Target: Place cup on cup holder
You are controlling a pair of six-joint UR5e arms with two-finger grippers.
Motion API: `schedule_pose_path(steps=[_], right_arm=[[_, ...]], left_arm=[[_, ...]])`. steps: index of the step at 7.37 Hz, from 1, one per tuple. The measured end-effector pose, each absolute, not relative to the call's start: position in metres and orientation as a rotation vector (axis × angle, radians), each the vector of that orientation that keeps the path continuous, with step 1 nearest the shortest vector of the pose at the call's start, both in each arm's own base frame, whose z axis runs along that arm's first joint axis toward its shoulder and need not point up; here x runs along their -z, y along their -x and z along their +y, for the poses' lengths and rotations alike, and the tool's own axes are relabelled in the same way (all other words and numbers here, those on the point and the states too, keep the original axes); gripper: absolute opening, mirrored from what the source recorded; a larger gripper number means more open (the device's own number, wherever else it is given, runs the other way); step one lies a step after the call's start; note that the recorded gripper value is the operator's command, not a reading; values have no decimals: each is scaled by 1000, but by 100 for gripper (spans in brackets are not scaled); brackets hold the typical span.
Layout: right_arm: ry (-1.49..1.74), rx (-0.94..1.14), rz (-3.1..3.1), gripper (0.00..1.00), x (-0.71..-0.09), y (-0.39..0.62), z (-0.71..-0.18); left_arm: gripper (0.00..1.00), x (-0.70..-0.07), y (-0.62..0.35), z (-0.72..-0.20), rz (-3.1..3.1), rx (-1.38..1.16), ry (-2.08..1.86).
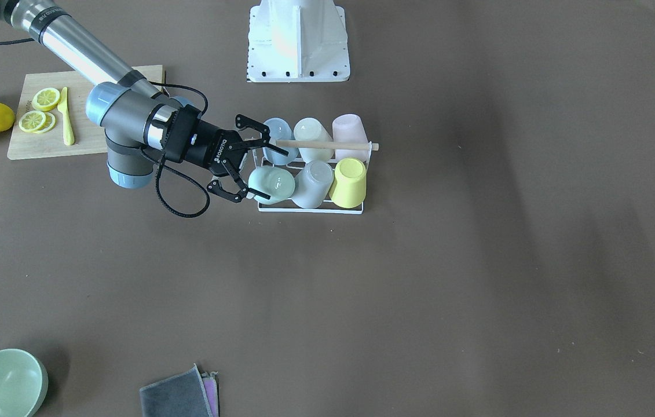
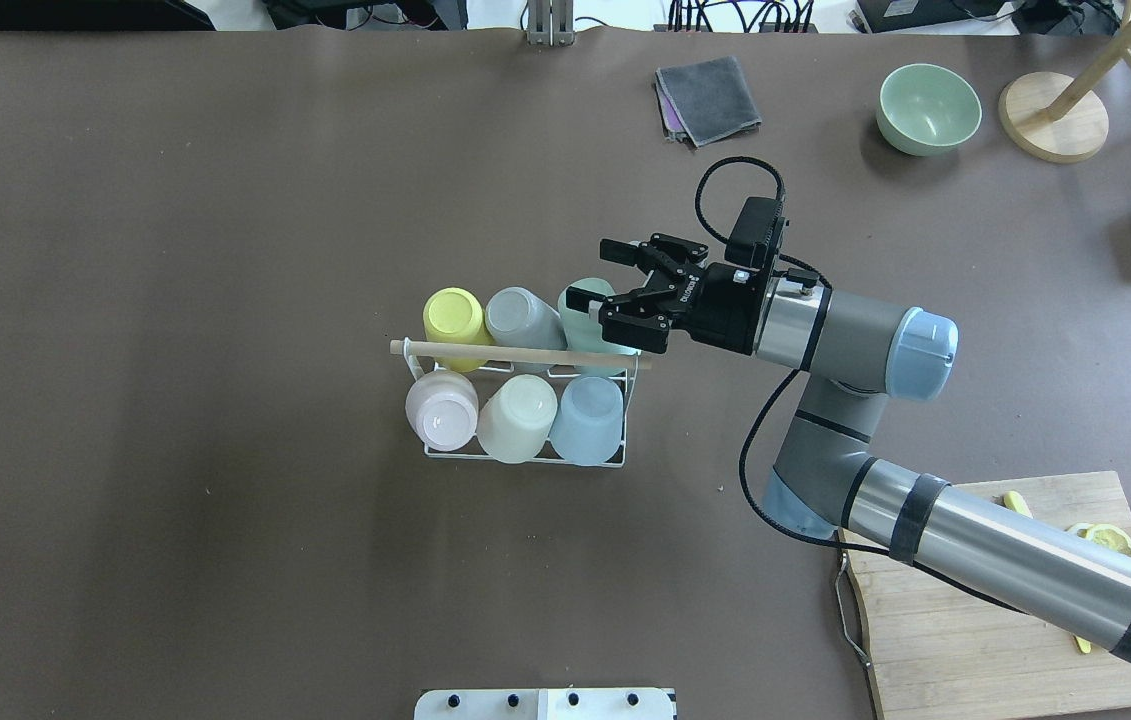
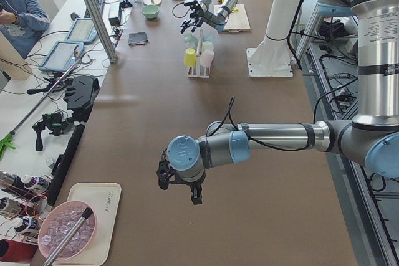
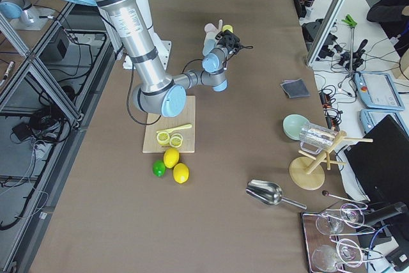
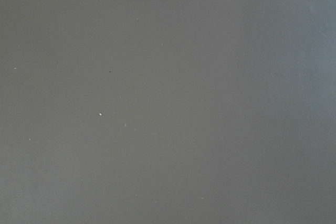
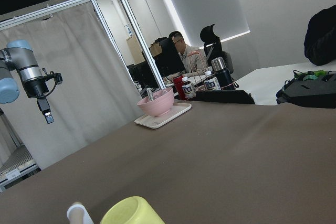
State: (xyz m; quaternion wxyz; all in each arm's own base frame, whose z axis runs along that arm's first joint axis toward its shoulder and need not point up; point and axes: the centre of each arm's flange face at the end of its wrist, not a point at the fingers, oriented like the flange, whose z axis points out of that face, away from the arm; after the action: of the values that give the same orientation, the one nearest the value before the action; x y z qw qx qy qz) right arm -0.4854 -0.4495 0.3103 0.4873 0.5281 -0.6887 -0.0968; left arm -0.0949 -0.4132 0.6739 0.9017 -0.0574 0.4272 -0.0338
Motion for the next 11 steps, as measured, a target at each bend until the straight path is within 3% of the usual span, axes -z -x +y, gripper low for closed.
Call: schedule_pose_path(steps=[3,6,8,11], right_arm=[[-1321,211,-1652,100,-308,467,-467],[-1369,109,-1454,100,-308,393,-550],[-1288,14,-1231,100,-292,339,-611],[-998,-142,-1047,100,-256,307,-623]], left_arm=[[98,-673,98,-412,883,78,116],[98,-664,98,-420,881,68,97],[98,-666,98,-417,882,73,102],[98,-662,98,-420,881,70,95]])
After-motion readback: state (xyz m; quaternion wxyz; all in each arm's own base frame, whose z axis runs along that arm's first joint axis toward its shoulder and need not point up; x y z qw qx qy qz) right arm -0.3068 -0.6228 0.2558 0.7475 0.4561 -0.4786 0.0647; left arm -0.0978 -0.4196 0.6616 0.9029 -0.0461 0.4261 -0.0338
